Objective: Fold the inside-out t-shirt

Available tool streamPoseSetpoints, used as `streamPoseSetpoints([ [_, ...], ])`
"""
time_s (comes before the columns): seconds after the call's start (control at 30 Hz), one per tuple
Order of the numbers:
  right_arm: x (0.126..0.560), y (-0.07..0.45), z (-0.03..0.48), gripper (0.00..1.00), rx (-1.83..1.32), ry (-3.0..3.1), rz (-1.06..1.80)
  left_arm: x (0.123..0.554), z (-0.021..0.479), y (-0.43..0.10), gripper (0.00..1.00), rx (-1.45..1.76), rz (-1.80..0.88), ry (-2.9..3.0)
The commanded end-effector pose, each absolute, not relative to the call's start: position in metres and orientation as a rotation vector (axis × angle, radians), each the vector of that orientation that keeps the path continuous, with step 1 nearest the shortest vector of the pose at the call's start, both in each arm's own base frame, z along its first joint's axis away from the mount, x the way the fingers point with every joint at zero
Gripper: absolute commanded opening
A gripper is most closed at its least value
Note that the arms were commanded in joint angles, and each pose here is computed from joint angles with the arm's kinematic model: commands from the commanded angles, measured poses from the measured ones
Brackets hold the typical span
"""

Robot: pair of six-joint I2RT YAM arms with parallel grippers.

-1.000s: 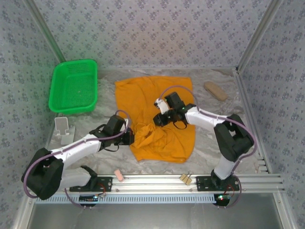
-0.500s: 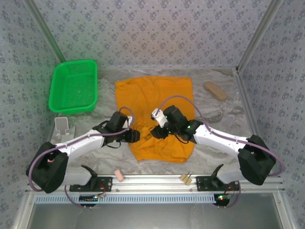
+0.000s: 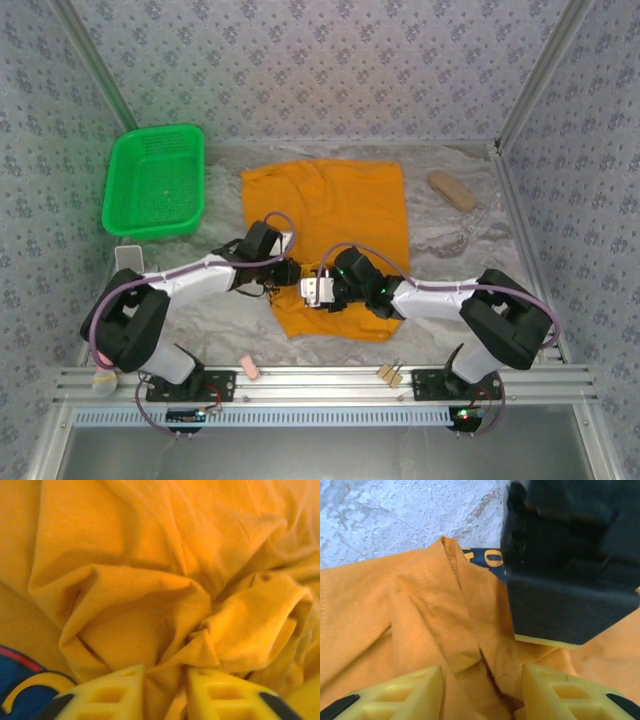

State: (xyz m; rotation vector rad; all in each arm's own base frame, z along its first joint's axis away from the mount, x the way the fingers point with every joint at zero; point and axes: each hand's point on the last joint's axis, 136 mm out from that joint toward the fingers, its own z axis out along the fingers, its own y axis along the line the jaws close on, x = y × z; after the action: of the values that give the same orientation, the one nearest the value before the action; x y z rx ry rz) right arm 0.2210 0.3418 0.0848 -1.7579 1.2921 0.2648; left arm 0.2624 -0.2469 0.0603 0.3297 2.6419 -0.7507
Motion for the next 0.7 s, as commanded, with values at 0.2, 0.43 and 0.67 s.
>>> streamPoseSetpoints([
  [0.2, 0.251, 0.339, 0.082, 0.48, -1.846, 1.043, -0.116, 0.248, 0.114, -0.277, 0.00, 0.189, -1.361, 2.587],
  [0.43, 0.267, 0.338, 0.092, 0.48, -1.753, 0.985, -0.288, 0.241, 0.118, -0.269, 0.00, -0.026, -1.620, 2.590],
  [0.67, 0.279, 0.339, 0.117, 0.23, -1.571, 0.950, -0.419, 0.238, 0.107, -0.260, 0.00, -0.117, -1.653, 2.631],
])
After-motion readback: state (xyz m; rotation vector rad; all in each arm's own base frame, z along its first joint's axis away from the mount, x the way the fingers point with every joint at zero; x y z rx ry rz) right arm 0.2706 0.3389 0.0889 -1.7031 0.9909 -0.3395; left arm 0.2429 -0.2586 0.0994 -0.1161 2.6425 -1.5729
